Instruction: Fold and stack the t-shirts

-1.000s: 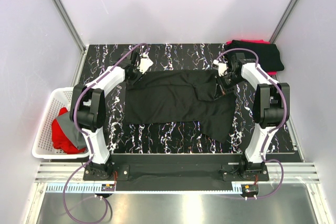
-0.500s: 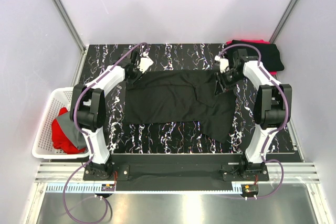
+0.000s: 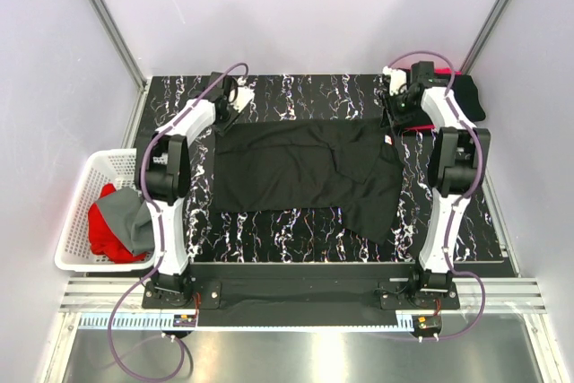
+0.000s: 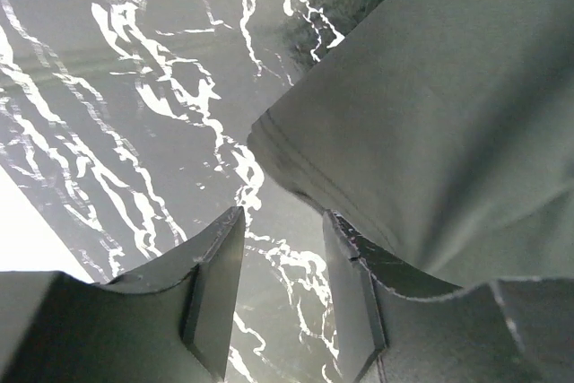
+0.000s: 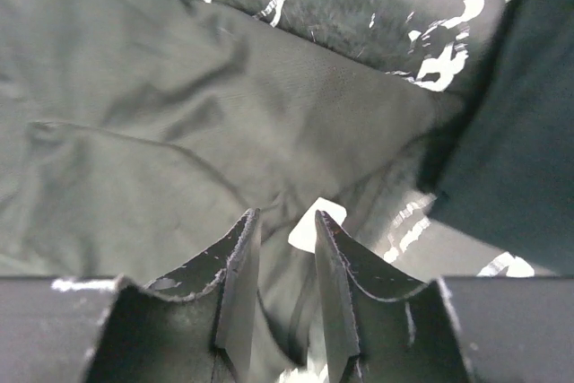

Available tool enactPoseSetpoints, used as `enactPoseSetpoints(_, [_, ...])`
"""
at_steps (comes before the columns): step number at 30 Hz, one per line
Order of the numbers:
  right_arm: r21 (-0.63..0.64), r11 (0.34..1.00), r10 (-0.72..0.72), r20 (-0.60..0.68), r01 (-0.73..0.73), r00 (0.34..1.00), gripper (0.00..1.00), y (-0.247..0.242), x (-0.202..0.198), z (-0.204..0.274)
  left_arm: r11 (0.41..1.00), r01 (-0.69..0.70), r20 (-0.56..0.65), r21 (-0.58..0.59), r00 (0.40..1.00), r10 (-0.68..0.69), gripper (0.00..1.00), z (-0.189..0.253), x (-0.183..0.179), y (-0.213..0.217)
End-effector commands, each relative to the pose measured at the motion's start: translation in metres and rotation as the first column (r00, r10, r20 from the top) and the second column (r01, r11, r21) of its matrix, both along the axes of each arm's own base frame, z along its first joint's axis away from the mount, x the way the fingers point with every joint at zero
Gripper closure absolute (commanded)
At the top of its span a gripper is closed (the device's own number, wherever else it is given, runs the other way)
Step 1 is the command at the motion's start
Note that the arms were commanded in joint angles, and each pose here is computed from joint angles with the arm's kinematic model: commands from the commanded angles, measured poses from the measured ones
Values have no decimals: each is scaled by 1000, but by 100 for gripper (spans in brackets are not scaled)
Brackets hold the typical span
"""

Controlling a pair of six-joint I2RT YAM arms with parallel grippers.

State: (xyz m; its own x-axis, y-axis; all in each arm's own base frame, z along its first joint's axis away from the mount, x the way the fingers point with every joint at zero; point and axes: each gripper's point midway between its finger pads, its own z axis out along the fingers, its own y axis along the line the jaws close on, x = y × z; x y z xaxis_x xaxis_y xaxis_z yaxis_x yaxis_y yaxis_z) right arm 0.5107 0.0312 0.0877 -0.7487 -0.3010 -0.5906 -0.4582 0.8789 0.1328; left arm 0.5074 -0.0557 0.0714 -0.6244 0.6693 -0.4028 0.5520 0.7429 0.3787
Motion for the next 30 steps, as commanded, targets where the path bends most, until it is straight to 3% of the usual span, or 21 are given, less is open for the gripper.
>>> enactPoseSetpoints(1, [5, 1000, -24, 9, 24, 1000, 63, 2, 17, -3, 999, -41, 9, 23, 999, 41, 55, 3, 11, 8])
enactPoseSetpoints(20, [-132, 991, -15, -49, 9, 999, 64, -11, 30, -65, 994, -51, -132, 99, 989, 63, 57, -54, 25, 27])
enactPoseSetpoints(30, [-239, 970, 34, 5, -32, 999, 65, -1, 58, -77, 989, -38, -53, 142, 998, 46, 56, -45, 69, 34])
